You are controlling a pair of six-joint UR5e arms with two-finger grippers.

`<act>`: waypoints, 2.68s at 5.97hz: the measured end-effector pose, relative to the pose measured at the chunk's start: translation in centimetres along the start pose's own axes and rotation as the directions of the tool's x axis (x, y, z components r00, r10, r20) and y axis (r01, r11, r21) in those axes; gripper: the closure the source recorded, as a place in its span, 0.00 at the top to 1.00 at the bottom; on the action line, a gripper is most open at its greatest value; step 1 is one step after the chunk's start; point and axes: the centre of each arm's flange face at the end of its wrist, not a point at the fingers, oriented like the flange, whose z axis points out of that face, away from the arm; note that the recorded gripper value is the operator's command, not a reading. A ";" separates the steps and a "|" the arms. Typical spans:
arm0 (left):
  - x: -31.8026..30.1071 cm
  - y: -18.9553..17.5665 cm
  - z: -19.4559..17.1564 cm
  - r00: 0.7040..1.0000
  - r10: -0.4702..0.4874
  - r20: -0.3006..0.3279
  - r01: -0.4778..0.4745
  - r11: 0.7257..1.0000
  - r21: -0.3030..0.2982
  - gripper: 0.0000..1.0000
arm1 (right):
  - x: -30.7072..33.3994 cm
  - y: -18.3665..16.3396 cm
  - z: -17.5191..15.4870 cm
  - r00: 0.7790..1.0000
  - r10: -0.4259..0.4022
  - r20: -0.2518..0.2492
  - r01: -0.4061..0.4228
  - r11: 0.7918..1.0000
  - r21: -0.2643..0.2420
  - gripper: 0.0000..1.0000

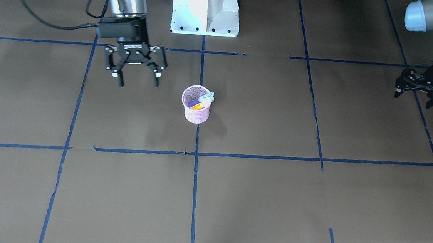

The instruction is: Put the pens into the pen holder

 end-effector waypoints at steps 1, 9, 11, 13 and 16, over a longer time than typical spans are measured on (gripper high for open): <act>-1.6 0.1 -0.6 1.000 -0.015 0.003 0.015 1.000 0.011 1.00 | 5.3 -4.2 0.1 1.000 0.007 -0.015 -0.008 0.993 -0.119 1.00; -18.4 8.3 -3.1 0.992 -0.114 -0.056 0.111 0.992 -0.051 1.00 | 59.5 -11.1 -3.1 0.960 -0.260 0.106 0.275 0.795 -0.541 1.00; -18.7 9.1 -2.7 0.983 -0.179 -0.039 0.174 0.979 -0.104 1.00 | 61.9 -8.0 -3.4 0.970 -0.227 0.085 0.233 0.768 -0.596 1.00; -18.9 9.5 -2.3 0.980 -0.193 -0.043 0.187 0.975 -0.118 1.00 | 61.2 -7.1 -2.8 0.973 -0.219 0.072 0.211 0.720 -0.661 1.00; -19.4 9.6 -1.6 0.978 -0.206 -0.042 0.199 0.971 -0.133 1.00 | 60.9 -7.4 -3.2 0.962 -0.267 0.056 0.235 0.706 -0.668 1.00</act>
